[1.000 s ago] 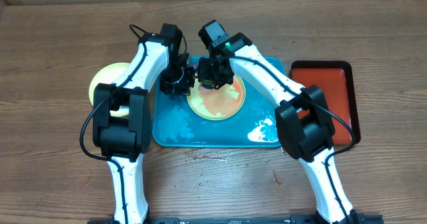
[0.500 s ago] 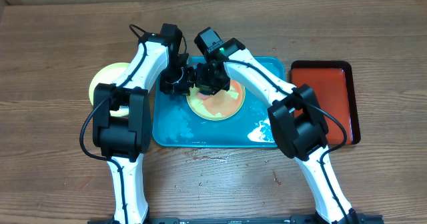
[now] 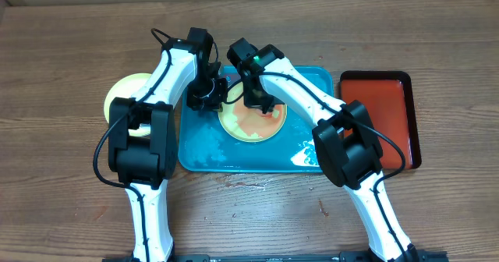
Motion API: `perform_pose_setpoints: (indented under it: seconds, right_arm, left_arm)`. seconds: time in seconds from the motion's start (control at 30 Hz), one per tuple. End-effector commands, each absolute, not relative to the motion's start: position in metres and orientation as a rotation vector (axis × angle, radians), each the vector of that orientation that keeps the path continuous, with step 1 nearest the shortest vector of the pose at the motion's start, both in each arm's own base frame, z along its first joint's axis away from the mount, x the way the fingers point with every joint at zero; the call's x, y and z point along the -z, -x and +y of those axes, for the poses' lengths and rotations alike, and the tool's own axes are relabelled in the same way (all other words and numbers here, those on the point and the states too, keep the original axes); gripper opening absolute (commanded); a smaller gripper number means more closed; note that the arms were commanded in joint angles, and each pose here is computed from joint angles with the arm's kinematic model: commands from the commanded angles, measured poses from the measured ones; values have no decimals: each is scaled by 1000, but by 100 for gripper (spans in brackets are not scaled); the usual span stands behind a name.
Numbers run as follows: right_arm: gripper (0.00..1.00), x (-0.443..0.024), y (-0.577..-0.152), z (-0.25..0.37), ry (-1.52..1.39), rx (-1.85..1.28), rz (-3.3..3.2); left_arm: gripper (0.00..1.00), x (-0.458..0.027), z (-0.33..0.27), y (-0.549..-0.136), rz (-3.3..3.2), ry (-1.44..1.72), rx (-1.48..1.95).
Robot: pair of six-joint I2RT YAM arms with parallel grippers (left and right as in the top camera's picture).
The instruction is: Clean dirty plates on tray and stack at the side
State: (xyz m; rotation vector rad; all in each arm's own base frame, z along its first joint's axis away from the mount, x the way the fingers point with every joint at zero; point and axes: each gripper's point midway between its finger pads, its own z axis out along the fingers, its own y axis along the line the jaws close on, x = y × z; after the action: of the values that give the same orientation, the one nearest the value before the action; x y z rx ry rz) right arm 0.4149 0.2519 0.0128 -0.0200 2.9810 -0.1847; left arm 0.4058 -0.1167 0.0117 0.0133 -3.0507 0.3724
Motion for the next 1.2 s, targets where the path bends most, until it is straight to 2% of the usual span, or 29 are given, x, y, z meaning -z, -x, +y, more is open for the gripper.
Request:
perform_pose_setpoints:
  seconds: [0.0,0.2,0.33,0.47,0.67,0.83,1.17]
  right_arm:
    - [4,-11,-432,200,129,572,2859]
    - [4,-25,-431,196,119,658,2812]
    - [4,-50,-430,221,73,434,2860]
    - [4,-102,-436,243,-3,138,2850]
    - [4,-169,-441,229,-103,-109,2807]
    - [4,-183,-439,186,-212,-80,2829]
    - [4,-179,-441,131,-364,-12,2876]
  left_arm:
    - [4,-26,-103,-416,-3111,-23,-318]
    - [4,-26,-103,-417,-3116,-23,-319]
    - [4,-26,-103,-418,-3122,-3,-311]
    - [4,-26,-100,-419,-3128,13,-288]
    - [4,-33,-97,-414,-3127,95,-269]
    - [4,-62,-80,-416,-3201,115,-127]
    - [4,-161,-54,-421,-3452,262,211]
